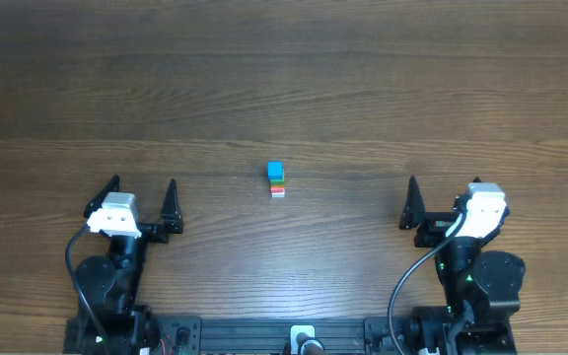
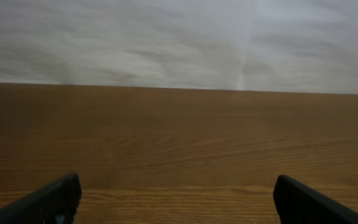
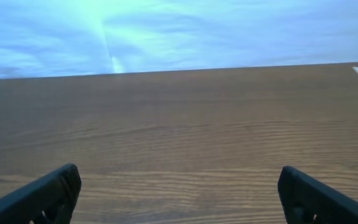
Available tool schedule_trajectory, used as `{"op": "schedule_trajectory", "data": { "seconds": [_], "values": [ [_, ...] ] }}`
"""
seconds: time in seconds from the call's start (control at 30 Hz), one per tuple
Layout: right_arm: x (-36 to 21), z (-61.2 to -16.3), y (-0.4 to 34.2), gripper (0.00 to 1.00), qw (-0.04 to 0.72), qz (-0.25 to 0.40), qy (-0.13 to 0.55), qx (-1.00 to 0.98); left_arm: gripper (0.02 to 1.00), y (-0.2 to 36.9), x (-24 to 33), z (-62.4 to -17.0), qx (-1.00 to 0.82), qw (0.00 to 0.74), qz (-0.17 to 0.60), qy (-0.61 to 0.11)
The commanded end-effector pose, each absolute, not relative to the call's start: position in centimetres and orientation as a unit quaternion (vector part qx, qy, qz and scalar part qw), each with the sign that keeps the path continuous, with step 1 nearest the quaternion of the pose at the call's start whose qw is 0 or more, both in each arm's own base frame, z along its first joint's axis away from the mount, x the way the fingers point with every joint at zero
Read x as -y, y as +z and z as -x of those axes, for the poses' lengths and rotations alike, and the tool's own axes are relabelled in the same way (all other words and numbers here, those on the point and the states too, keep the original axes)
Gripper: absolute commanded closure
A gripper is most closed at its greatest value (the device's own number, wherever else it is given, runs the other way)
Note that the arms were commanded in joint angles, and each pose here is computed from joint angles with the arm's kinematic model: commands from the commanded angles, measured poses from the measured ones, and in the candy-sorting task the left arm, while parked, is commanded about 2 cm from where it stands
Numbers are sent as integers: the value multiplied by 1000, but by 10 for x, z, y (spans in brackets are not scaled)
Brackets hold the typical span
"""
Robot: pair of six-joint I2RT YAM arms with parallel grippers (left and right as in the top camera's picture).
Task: Stack Cubes
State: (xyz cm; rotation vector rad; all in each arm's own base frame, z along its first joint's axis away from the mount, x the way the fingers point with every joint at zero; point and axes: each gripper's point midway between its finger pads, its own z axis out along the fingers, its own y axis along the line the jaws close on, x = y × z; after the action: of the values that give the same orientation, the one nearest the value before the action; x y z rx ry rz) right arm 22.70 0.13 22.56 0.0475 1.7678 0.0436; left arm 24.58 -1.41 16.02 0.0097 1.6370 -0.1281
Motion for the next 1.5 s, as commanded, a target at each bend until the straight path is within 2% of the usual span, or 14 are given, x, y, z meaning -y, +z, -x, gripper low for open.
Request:
{"op": "schedule_trajectory", "data": {
  "seconds": [0.03, 0.23, 0.47, 0.77, 1.5],
  "values": [
    [-8, -237, 208, 7, 654, 5, 25, -756, 18, 159, 15, -246, -730, 681, -12, -55],
    [-8, -244, 190, 9, 663, 21, 11, -748, 18, 159, 15, -246, -730, 681, -12, -55],
    [-8, -238, 185, 9, 683, 35, -3, -730, 18, 159, 15, -246, -730, 681, -12, -55],
    [-7, -242, 154, 9, 660, 42, -11, -750, 20, 159, 15, -246, -730, 681, -12, -55],
    [-7, -246, 157, 9, 681, 40, -13, -731, 18, 159, 15, -246, -730, 681, -12, -55]
  ]
}}
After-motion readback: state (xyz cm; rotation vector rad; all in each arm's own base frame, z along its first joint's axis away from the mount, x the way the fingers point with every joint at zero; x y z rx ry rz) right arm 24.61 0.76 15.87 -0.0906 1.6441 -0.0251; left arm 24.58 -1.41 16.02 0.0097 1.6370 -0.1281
